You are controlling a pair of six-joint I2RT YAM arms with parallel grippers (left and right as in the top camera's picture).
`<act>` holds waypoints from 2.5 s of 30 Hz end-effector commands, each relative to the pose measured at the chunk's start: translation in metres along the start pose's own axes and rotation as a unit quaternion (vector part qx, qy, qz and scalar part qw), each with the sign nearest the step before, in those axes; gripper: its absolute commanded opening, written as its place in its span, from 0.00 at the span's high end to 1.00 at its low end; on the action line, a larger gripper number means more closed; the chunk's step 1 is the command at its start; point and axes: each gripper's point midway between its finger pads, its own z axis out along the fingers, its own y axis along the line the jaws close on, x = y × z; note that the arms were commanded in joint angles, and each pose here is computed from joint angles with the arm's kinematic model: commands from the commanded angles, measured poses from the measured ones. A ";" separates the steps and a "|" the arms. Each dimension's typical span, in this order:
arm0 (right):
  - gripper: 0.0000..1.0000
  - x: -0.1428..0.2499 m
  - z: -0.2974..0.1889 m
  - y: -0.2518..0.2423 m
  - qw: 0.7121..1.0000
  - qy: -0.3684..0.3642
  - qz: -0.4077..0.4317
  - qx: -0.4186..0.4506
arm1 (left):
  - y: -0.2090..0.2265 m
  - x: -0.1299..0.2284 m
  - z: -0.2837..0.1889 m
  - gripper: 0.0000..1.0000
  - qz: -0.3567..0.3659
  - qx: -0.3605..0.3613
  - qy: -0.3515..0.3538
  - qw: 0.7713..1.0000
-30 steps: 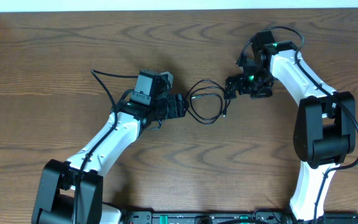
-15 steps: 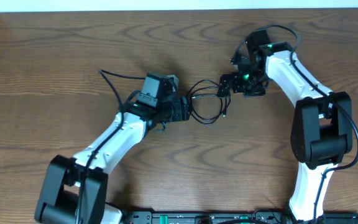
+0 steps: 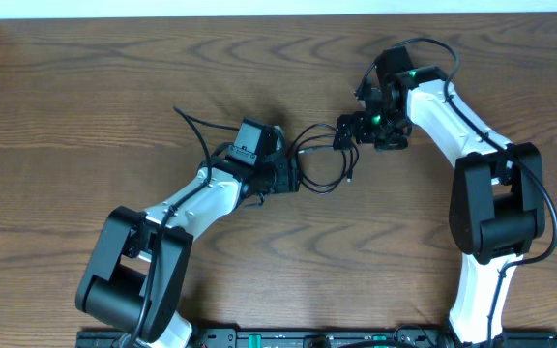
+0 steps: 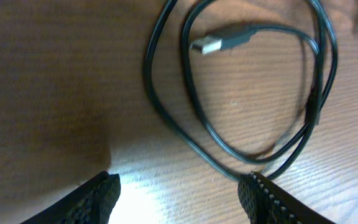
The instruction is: Untangle cables
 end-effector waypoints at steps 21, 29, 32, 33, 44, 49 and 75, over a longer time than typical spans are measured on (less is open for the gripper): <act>0.01 0.005 0.007 -0.012 1.000 -0.008 0.019 0.021 | -0.010 -0.008 0.020 0.33 0.011 0.036 -0.014 0.999; 0.01 0.007 0.007 -0.015 0.999 -0.005 0.020 0.027 | -0.006 -0.006 0.029 0.33 0.009 0.036 -0.010 0.999; 0.01 0.007 0.007 -0.015 0.999 -0.005 0.021 0.027 | 0.001 0.001 0.039 0.33 -0.002 0.028 0.005 1.000; 0.01 0.007 0.007 -0.016 0.999 -0.005 0.022 0.028 | 0.003 0.004 0.042 0.33 -0.004 0.026 0.009 1.000; 0.01 0.006 0.006 -0.021 0.999 -0.006 0.024 0.038 | 0.008 0.006 0.050 0.33 -0.010 0.024 0.012 1.000; 0.01 0.005 0.004 -0.029 0.998 -0.010 0.039 0.052 | 0.010 0.004 0.050 0.33 -0.012 0.024 0.010 1.000; 0.20 0.008 0.045 -0.016 0.997 0.021 0.079 -0.015 | 0.002 0.003 0.044 0.33 -0.023 0.073 0.024 0.997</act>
